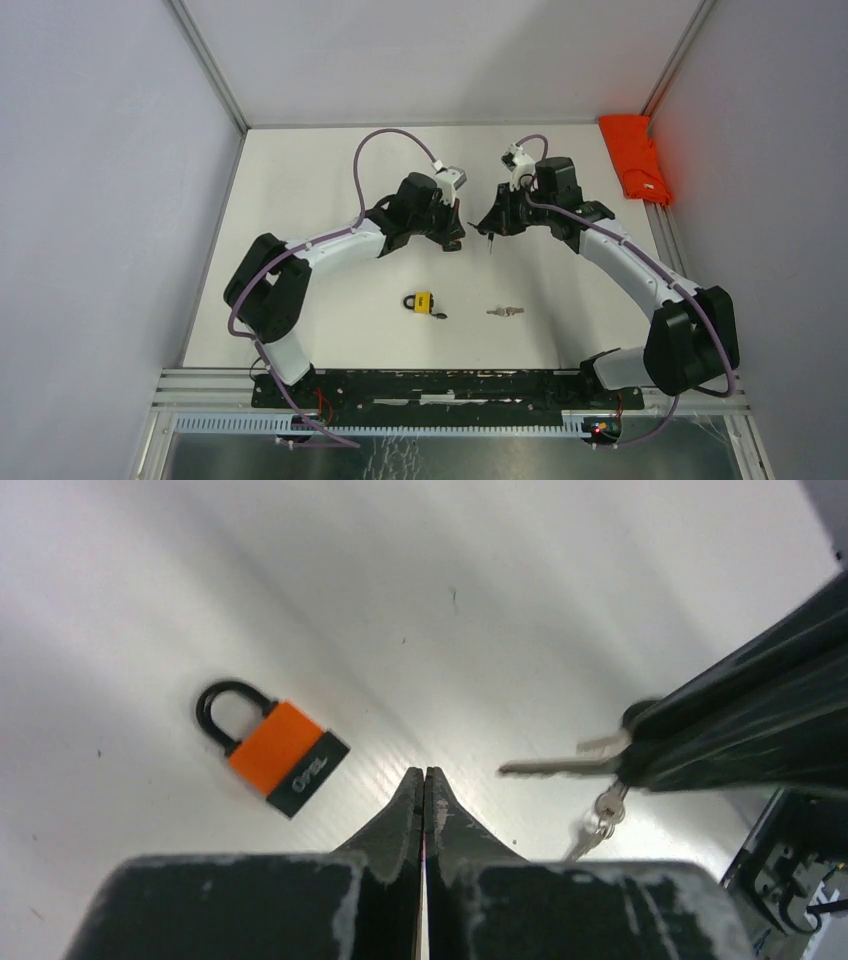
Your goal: Unlock with the key
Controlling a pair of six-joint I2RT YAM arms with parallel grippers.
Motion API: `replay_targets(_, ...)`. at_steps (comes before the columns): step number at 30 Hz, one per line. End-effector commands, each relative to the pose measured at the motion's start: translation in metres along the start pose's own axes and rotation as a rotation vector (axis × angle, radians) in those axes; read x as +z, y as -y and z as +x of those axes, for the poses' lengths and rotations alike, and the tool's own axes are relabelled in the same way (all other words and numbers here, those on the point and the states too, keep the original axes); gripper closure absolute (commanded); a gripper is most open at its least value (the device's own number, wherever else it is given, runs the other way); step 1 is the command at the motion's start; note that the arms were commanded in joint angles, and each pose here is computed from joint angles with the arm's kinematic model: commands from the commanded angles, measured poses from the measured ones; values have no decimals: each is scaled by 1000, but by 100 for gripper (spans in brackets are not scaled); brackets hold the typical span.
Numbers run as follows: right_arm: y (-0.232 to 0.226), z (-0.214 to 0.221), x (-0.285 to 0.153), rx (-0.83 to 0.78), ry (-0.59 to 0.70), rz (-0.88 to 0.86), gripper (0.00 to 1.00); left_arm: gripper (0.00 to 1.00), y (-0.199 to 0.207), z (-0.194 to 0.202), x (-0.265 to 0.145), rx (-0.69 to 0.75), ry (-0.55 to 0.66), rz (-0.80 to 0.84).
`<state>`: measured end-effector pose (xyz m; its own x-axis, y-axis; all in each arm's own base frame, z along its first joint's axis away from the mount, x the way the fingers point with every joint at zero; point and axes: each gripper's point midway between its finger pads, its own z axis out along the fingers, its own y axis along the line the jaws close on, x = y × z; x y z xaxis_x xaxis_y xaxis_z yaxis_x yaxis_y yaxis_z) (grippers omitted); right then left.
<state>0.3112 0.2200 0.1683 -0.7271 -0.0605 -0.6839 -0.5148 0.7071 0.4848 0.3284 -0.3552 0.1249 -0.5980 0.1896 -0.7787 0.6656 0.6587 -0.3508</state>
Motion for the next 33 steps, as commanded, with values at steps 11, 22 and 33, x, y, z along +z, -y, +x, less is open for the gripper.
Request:
replay_targets(11, 14, 17, 5, 0, 100, 0, 100, 98, -49, -15, -10, -18, 6, -266)
replay_targets(22, 18, 64, 19, 122, 104, -78, 100, 98, -93, -12, 24, -2, -95, -403)
replay_targets(33, 18, 68, 19, 110, 93, -88, 100, 92, -112, 21, 26, -9, -226, -490)
